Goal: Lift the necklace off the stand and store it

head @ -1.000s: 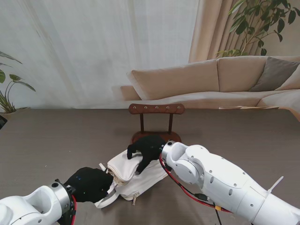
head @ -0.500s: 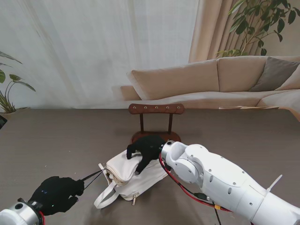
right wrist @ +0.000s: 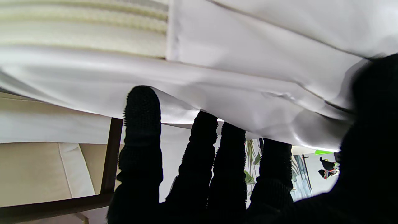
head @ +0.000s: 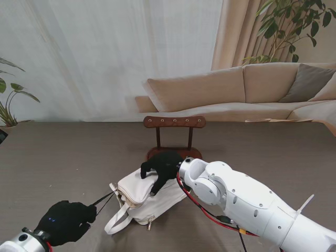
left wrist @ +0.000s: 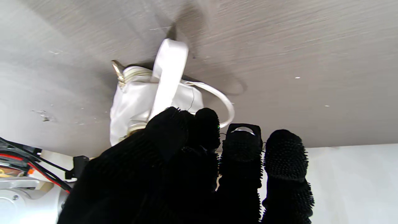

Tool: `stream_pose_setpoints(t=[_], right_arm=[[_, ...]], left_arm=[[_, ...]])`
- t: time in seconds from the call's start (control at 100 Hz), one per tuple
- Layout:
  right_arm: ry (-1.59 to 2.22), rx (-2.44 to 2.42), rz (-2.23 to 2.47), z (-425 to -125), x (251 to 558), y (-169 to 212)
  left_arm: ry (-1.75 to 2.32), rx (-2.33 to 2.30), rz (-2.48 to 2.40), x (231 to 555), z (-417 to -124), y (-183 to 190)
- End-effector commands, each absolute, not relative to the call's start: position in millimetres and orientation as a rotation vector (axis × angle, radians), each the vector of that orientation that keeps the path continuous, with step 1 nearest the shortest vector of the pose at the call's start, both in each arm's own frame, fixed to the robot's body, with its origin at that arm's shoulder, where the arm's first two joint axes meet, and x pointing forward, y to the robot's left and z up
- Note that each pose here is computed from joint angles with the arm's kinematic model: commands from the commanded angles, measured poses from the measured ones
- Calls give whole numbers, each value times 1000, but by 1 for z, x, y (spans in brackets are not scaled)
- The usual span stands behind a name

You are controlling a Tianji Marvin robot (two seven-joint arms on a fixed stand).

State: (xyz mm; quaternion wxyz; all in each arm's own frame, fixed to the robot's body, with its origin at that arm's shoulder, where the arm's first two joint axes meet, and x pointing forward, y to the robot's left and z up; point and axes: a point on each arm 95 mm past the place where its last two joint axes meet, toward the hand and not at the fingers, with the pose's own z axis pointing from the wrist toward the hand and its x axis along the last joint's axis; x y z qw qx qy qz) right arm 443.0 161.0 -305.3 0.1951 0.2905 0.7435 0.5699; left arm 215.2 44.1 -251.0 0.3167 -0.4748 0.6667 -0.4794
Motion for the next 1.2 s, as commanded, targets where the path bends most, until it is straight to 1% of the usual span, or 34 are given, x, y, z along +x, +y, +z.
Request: stream_pose_setpoints(t=[0.0,0.27,0.68,0.89,1.05,1.19], right_arm=[[2242,962,1316,-383,427,117],[2219,969,1374,-377,420,120],[2187,944,1493,-351,410,117],[2108,972,1597,-328,404,114],[1985,1010,1618,-310,409,106],[1920,1041,1567,-301,420,94]], left_arm=[[1764,-1189,-1333,220,-222,23],[1832,-1242,-1397,233,-225,-1],[1820,-1320,-1421,233,-233,-4],[1818,-1356,-1420,231,-238,-6],[1806,-1388,-1419,230,-243,-6],[1801,-1423,-1409,229,-247,-5]])
